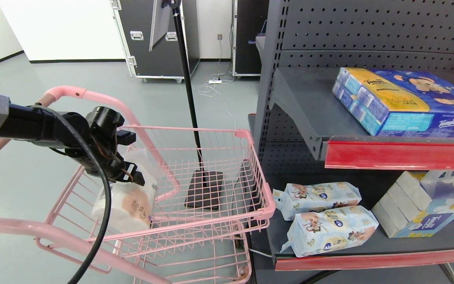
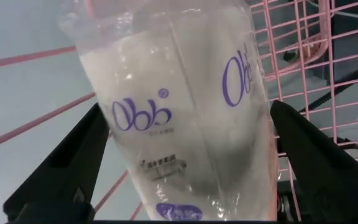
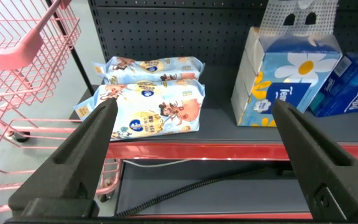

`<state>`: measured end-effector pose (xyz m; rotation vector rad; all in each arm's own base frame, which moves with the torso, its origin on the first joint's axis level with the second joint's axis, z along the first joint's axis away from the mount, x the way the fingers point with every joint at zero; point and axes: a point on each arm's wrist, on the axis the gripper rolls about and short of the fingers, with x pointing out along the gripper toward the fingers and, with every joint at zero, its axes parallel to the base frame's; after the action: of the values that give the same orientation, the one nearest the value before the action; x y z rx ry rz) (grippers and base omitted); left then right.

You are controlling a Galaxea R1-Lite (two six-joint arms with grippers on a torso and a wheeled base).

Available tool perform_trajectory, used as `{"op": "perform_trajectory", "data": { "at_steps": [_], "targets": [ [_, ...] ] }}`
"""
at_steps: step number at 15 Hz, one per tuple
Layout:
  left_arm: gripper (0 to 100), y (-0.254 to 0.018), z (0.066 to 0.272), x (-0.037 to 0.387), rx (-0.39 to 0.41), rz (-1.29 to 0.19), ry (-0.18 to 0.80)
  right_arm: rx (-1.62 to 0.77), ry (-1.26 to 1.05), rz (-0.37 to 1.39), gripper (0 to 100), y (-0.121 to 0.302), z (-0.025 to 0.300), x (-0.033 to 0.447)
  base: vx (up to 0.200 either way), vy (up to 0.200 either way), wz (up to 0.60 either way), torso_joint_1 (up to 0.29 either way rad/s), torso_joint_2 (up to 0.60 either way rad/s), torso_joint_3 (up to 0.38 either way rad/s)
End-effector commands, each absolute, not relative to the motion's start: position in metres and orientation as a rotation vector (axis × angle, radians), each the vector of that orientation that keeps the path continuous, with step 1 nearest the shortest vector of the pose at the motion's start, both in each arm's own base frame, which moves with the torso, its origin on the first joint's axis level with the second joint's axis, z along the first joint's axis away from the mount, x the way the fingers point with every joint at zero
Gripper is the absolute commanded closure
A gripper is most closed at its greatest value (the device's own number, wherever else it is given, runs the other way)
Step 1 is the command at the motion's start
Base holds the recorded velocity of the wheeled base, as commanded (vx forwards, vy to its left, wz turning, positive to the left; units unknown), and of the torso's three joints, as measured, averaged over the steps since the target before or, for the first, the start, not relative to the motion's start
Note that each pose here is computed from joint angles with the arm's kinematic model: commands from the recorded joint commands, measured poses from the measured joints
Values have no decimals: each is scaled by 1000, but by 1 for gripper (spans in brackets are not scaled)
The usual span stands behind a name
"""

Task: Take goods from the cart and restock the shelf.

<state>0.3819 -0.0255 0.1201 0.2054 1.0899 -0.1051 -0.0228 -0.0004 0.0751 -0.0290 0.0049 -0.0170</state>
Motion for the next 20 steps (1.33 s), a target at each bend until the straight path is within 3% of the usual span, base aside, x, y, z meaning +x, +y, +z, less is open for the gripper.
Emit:
{"op": "perform_trajectory", "data": {
  "at_steps": [1,10,11,16,18,20],
  "targets": [
    [0,-26,111,385,206,-105,1112,-29,6,-17,0,0,75,-23,0,0,0,0,0,0],
    [0,-28,94,398,204,-107,1136,-29,6,-17,0,0,75,-23,0,0,0,0,0,0],
    [100,-28,92,399,205,-106,1143,-29,6,-17,0,0,75,-23,0,0,0,0,0,0],
    [100,-29,95,396,203,-107,1145,-29,6,-17,0,0,75,-23,0,0,0,0,0,0],
    [100,-29,108,393,197,-109,1112,-29,6,-17,0,0,75,-23,0,0,0,0,0,0],
    [100,-29,142,384,189,-112,1019,-29,6,-17,0,0,75,-23,0,0,0,0,0,0]
  ]
}}
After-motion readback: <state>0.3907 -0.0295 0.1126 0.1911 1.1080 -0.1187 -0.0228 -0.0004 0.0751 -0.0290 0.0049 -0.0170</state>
